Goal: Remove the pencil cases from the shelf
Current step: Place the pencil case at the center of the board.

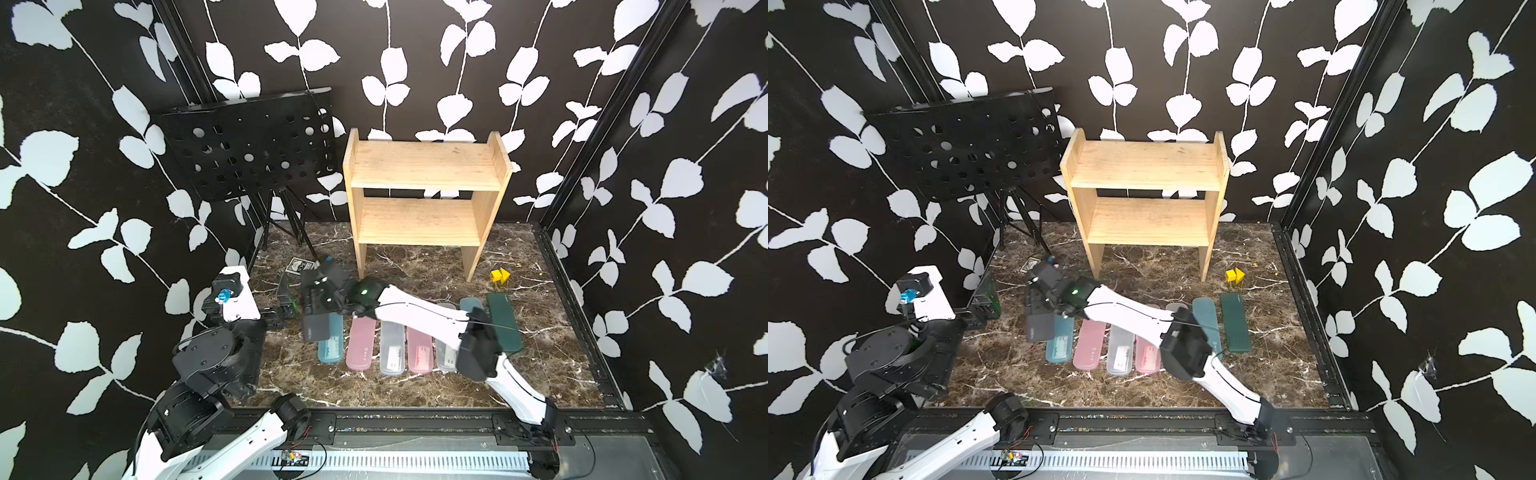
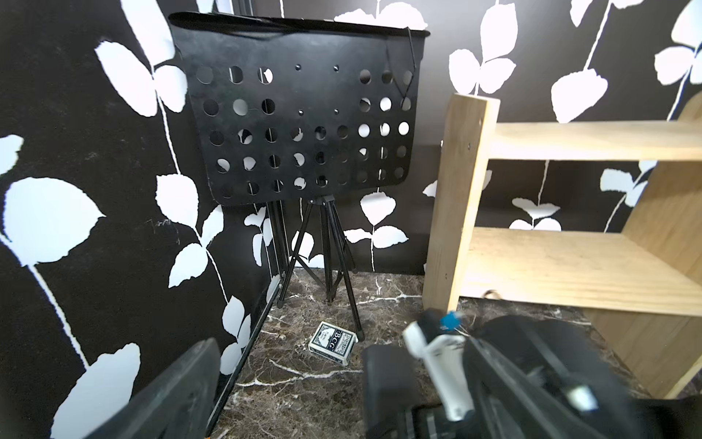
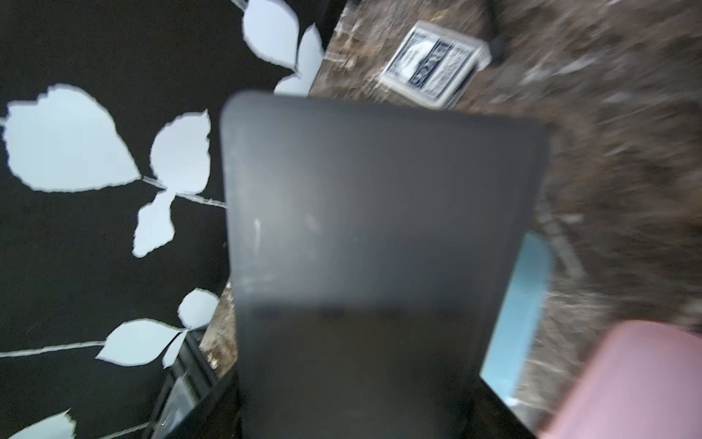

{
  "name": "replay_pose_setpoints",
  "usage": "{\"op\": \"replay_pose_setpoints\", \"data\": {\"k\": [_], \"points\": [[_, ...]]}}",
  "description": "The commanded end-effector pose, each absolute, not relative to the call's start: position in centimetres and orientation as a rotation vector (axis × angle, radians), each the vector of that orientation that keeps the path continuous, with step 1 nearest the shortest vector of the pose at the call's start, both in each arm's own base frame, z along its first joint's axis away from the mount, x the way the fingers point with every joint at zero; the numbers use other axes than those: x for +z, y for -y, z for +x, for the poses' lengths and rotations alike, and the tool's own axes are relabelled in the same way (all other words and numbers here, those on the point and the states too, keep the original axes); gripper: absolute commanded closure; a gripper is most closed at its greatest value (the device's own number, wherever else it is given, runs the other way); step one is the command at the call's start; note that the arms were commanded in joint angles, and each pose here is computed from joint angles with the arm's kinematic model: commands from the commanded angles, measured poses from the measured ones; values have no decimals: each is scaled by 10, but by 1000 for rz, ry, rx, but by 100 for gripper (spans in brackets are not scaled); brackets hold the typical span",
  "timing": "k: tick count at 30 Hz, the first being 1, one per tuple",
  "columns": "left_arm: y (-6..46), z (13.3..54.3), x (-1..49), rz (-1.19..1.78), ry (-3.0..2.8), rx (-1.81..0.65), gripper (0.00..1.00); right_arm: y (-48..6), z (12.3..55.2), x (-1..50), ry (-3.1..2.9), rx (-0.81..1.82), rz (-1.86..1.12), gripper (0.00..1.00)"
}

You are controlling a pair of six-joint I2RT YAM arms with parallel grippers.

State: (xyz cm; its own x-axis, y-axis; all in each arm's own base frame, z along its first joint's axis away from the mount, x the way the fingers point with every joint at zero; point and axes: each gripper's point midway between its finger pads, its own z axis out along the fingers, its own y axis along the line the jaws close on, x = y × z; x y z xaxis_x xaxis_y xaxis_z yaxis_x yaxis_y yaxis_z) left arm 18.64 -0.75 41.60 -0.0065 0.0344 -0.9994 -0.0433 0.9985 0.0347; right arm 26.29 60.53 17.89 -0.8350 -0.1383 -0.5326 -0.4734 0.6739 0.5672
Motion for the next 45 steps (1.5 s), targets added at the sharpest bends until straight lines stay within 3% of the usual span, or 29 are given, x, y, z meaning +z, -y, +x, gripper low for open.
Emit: {"op": "replay_pose_setpoints", "data": {"k": [1,17,27,45], "points": [[17,193,397,78,-1638,117,1,-624,264,204,-2397,1138,-432,48],[24,200,373,100,-1680,145,1,-657,266,142,-2452,1246,-384,48],[25,201,371,96,-1685,142,1,-647,266,122,-2520,1163,-363,45],[27,203,371,101,-1690,143,1,-637,270,112,-2546,1095,-356,14]]}}
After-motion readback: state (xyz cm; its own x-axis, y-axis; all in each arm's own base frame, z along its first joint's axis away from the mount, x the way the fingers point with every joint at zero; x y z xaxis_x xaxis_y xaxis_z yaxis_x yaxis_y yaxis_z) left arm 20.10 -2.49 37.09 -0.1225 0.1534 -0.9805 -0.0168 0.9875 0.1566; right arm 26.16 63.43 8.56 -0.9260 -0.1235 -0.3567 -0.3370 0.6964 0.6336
